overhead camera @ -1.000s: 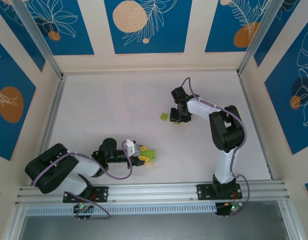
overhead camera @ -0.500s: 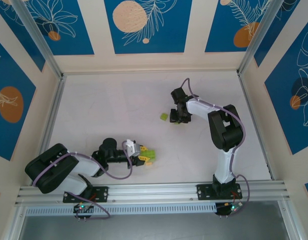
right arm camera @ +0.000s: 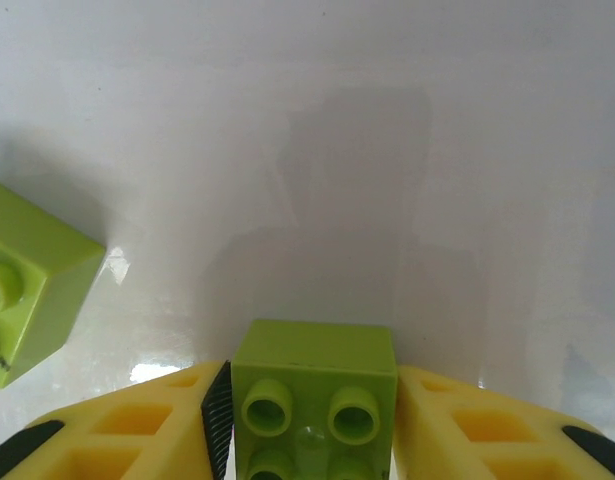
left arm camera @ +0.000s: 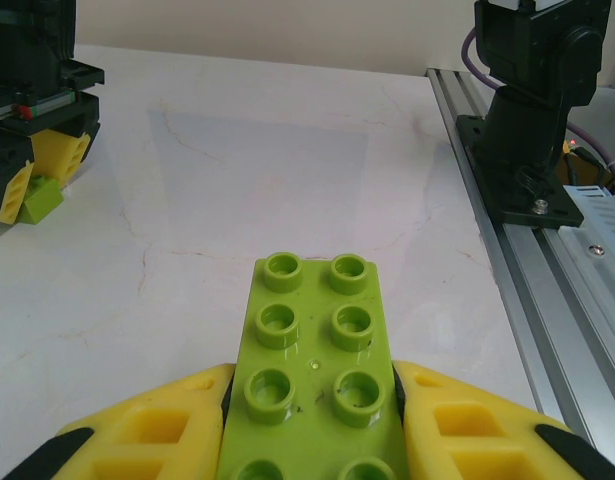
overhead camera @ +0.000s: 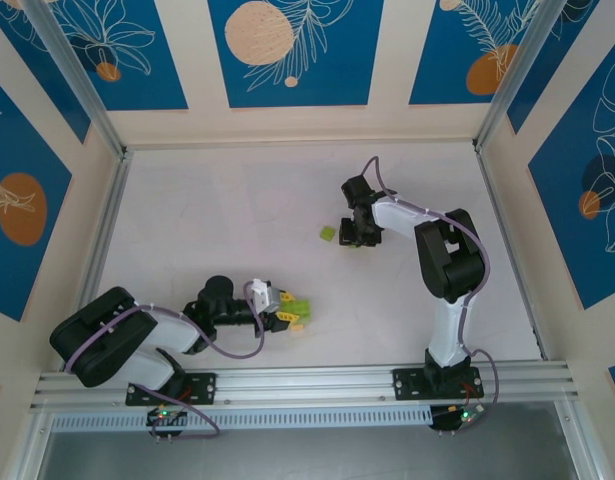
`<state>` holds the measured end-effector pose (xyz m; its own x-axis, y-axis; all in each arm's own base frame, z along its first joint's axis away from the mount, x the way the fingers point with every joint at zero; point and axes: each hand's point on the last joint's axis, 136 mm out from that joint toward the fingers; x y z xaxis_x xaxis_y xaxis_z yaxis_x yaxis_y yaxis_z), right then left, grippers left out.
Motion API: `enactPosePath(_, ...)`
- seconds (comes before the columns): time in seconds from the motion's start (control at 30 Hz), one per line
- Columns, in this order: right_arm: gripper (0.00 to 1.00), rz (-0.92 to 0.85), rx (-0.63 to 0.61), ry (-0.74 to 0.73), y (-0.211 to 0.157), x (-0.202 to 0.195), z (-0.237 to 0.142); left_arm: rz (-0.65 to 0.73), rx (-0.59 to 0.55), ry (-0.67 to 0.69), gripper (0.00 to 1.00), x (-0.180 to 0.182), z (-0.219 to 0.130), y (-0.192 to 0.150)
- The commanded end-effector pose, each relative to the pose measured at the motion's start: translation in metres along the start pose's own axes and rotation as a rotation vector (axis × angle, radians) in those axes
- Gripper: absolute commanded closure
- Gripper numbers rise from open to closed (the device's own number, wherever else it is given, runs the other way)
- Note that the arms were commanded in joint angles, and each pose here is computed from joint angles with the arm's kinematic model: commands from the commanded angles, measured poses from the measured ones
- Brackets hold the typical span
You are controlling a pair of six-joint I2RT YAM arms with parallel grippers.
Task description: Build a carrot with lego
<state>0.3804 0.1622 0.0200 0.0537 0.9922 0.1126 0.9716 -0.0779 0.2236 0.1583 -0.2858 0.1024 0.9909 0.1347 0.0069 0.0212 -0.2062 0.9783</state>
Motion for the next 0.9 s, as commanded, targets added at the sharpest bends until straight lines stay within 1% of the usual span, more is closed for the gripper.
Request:
enactPosePath(0.0,0.54,-0.008,0.016,0.032,-0.002,0.003,-0.001,-0.005,0.023,-0.006,0.78,0.002,0.002,-0.005)
enactPosePath(0.87,0.53,0.001,-0.003,0.045,0.002,0.001,-0.011,-0.010,0.031,-0.004,0.78,0.003,0.003,-0.007)
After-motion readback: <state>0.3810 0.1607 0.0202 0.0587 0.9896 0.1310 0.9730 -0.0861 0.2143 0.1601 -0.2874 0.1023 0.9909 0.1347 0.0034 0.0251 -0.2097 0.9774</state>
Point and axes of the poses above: each hand's point on the last joint's axis, 136 mm out from that joint toward the fingers, its own z axis out along the fingers, its own x axis along the line the jaws close on, y = z × x, and after that the axes turned 3 degrees about z, right-handed
